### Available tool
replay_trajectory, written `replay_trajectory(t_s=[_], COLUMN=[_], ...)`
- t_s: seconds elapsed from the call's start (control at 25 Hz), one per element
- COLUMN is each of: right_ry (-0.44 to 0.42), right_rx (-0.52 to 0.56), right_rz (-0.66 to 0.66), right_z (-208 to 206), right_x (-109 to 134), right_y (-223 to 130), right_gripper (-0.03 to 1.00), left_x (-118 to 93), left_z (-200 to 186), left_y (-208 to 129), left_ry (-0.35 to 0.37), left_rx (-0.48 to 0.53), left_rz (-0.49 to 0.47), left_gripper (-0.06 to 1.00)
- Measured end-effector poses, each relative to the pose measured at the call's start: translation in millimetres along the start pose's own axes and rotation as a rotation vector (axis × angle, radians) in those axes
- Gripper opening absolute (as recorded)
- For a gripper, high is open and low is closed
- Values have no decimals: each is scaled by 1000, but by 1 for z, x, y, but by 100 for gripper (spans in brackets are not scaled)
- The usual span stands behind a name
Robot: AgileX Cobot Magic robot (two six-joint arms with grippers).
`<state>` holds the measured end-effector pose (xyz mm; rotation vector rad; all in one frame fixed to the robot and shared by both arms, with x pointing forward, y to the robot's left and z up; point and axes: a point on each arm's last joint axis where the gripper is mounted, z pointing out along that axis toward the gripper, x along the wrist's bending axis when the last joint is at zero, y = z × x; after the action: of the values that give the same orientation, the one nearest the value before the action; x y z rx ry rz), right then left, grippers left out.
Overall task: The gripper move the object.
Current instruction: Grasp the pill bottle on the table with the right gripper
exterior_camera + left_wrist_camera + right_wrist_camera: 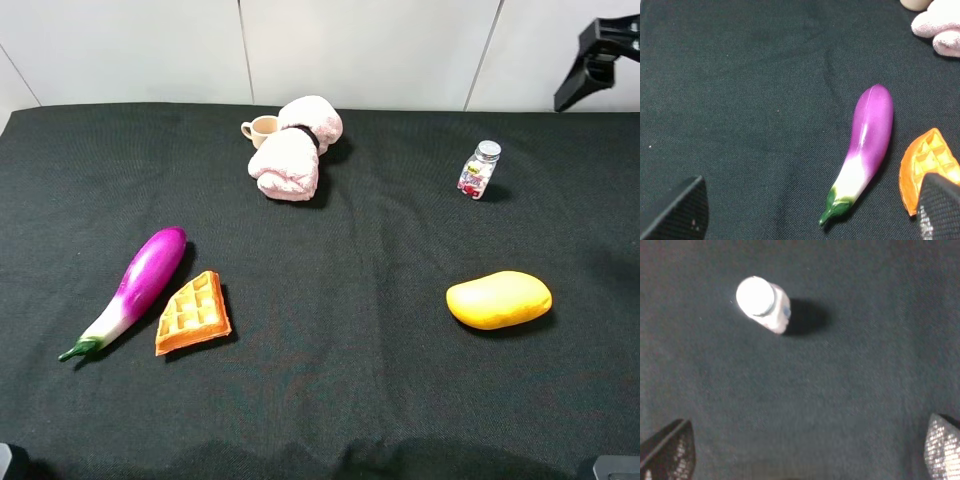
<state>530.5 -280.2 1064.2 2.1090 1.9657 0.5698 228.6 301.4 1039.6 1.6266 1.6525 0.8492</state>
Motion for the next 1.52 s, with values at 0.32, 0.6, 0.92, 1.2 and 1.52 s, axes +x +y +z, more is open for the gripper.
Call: replay_trajectory(t_s=[0.32, 0.6, 0.92, 1.2, 1.52], right_ry=[13, 13, 6, -2, -8], right_rx=[57, 92, 133, 163, 196], right_rz=[-53, -70, -69, -70, -67], right_z=[30, 50, 69, 86, 110], right_x=[25, 34, 35, 34, 33], right_y=[23, 36, 45, 47, 47], right_gripper=[69, 69, 69, 69, 69], left_x=[0, 0, 0, 0, 0], left_z=[0, 0, 0, 0, 0], left_y=[0, 0, 0, 0, 0], left_ry=[0, 0, 0, 0, 0], left_rx=[0, 0, 0, 0, 0], left_rz=[0, 0, 0, 0, 0], left_gripper=[87, 87, 87, 87, 87])
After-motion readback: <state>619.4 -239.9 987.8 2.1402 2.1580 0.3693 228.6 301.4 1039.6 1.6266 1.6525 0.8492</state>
